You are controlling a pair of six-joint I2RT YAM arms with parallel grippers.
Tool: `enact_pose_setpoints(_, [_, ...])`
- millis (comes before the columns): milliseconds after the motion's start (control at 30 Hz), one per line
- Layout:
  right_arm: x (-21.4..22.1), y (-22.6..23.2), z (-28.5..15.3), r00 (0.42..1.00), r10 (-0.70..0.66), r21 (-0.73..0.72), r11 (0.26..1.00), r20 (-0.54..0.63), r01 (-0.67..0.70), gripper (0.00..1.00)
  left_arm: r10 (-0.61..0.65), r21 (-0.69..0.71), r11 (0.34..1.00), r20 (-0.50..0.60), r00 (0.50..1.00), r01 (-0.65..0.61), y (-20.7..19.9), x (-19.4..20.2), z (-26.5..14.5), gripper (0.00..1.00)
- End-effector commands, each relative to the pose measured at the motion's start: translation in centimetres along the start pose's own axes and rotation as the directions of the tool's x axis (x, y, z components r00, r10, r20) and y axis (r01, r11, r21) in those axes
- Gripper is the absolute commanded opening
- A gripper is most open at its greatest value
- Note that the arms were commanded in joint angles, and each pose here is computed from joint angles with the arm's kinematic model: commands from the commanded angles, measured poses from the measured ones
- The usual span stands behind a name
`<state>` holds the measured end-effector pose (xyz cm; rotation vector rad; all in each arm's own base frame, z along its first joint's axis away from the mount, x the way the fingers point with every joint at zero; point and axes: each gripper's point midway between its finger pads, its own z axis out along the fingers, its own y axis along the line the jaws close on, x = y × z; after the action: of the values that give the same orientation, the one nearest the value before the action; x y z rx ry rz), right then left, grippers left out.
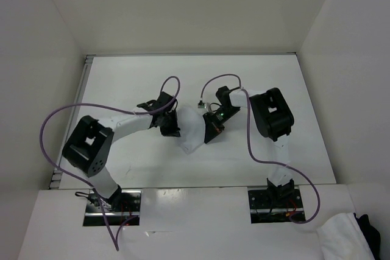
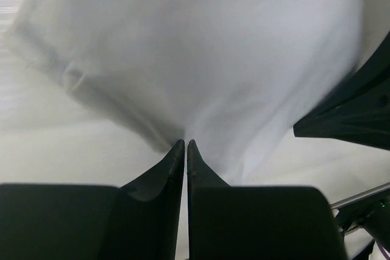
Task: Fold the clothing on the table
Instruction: Fold the skirt
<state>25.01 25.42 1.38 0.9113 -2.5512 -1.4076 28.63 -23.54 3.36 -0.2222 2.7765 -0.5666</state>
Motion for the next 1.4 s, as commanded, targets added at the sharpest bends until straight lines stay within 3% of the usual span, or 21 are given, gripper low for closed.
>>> enact_pose_setpoints(0, [-0.8, 3.0, -2.4, 0.979, -0.188, -0.065, 0.979, 0.079, 0.193, 0.00, 0.029, -0.022, 0.999, 0.151, 0.988, -0.026, -0.3, -2.4, -4.7, 0.10])
enact_pose_setpoints(100, [-1.3, 4.1, -3.2, 0.962, -0.232, -0.085, 0.966, 0.140, 0.246, 0.00, 0.045, 0.015, 0.999, 0.250, 0.967, -0.050, -1.6, -3.7, -7.9, 0.20])
enact_pose_setpoints(233, [-1.3, 2.3, -2.3, 0.981, -0.157, -0.072, 0.984, 0.110, 0.165, 0.00, 0.046, -0.011, 0.999, 0.305, 0.951, -0.045, -0.3, -5.0, -8.5, 0.26])
enact_pose_setpoints(533, [-0.7, -1.7, -0.5, 0.999, 0.009, 0.001, 1.000, 0.047, -0.009, 0.00, 0.047, -0.113, 0.993, 0.186, 0.981, -0.027, 2.1, -4.2, -0.8, 0.18])
enact_pose_setpoints(667, [-1.2, -0.1, -1.7, 0.996, -0.041, -0.019, 0.999, 0.080, 0.042, 0.00, 0.029, -0.193, 0.981, 0.189, 0.982, 0.008, 3.4, -4.4, -0.4, 0.18])
enact_pose_setpoints(733, [-2.1, 3.0, -3.1, 0.980, -0.143, -0.082, 0.984, 0.136, 0.155, 0.00, 0.027, -0.243, 0.970, 0.204, 0.979, 0.024, 4.5, -4.5, -0.6, 0.17])
enact_pose_setpoints(967, [-3.8, 9.8, -3.0, 0.922, -0.341, -0.123, 0.923, 0.181, 0.366, 0.00, 0.029, -0.232, 0.972, 0.232, 0.972, 0.027, 3.9, -5.2, -1.5, 0.17])
enact_pose_setpoints(1133, [-5.8, 9.3, 0.6, 0.934, -0.348, -0.034, 0.936, 0.086, 0.351, 0.00, 0.017, -0.243, 0.969, 0.196, 0.981, 0.032, 4.2, -4.6, -0.5, 0.17])
enact_pose_setpoints(1233, [-4.5, 7.5, 4.3, 0.964, -0.261, -0.084, 0.963, -0.049, 0.256, 0.00, 0.016, -0.226, 0.974, 0.200, 0.980, 0.031, 3.8, -4.8, -0.5, 0.17])
enact_pose_setpoints(1367, [-5.3, 6.9, 6.2, 0.968, -0.241, -0.050, 0.970, -0.067, 0.238, 0.00, 0.029, -0.236, 0.971, 0.217, 0.976, 0.023, 3.8, -5.2, -0.9, 0.17])
